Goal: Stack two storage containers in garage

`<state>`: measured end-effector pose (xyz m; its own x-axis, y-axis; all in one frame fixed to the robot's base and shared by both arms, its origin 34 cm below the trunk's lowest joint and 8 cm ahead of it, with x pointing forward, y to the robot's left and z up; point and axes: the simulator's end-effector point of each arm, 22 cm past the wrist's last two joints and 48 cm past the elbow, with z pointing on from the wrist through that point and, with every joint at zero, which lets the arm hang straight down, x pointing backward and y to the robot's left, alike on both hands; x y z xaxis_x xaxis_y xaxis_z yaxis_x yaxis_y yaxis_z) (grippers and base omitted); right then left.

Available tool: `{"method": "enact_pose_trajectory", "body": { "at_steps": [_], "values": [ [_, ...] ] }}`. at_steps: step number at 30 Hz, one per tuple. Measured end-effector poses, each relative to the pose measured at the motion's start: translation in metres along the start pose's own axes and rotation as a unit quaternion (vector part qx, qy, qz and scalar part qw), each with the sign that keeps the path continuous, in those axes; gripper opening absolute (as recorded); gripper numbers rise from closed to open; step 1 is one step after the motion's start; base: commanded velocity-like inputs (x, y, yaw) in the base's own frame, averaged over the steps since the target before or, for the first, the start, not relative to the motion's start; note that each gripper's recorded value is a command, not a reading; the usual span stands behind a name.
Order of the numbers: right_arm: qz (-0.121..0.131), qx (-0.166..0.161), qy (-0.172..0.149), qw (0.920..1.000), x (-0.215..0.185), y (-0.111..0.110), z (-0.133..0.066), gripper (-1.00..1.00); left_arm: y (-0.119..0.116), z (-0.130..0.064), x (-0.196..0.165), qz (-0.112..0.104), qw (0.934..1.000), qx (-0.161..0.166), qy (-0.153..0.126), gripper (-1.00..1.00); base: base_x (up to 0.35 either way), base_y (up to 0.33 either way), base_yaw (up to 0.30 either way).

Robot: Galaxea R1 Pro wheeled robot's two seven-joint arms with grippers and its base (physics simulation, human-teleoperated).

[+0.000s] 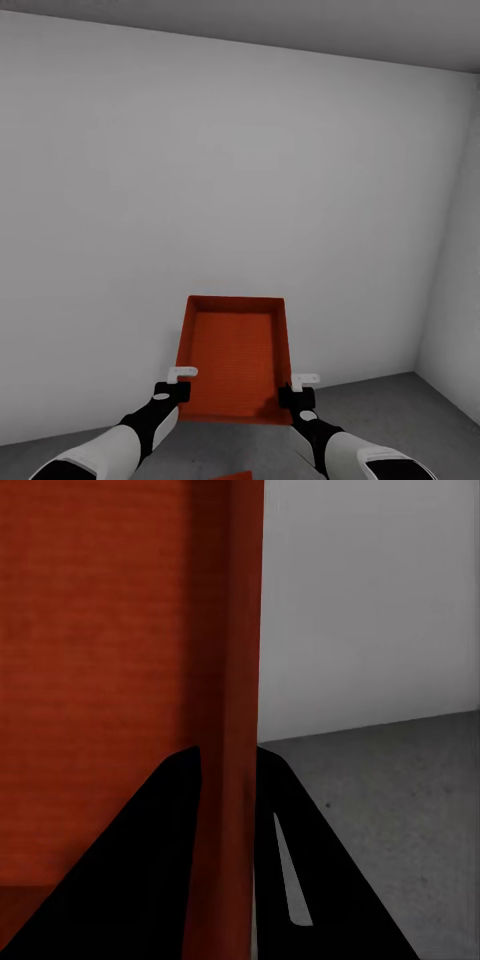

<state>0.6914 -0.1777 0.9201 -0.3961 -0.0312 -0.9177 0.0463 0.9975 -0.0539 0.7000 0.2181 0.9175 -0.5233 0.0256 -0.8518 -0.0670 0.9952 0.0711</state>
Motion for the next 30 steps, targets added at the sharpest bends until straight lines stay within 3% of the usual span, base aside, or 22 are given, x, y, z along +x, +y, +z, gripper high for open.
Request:
{"method": "enact_pose_trajectory", "body": {
  "at_steps": [18, 30],
  "values": [
    [0.000, 0.000, 0.000, 1.0000, -0.0002, -0.0006, 0.0001, -1.00, -0.0005, -0.0001, 0.0000, 0.000, 1.0000, 0.000, 0.000, -1.00, -0.002, -0.003, 0.178],
    [-0.001, -0.001, -0.001, 1.0000, -0.0002, -0.0005, 0.0001, -1.00, -0.0004, -0.0001, 0.0001, -0.001, 1.0000, 0.000, 0.000, -1.00, 0.000, 0.000, 0.026]
  ]
}}
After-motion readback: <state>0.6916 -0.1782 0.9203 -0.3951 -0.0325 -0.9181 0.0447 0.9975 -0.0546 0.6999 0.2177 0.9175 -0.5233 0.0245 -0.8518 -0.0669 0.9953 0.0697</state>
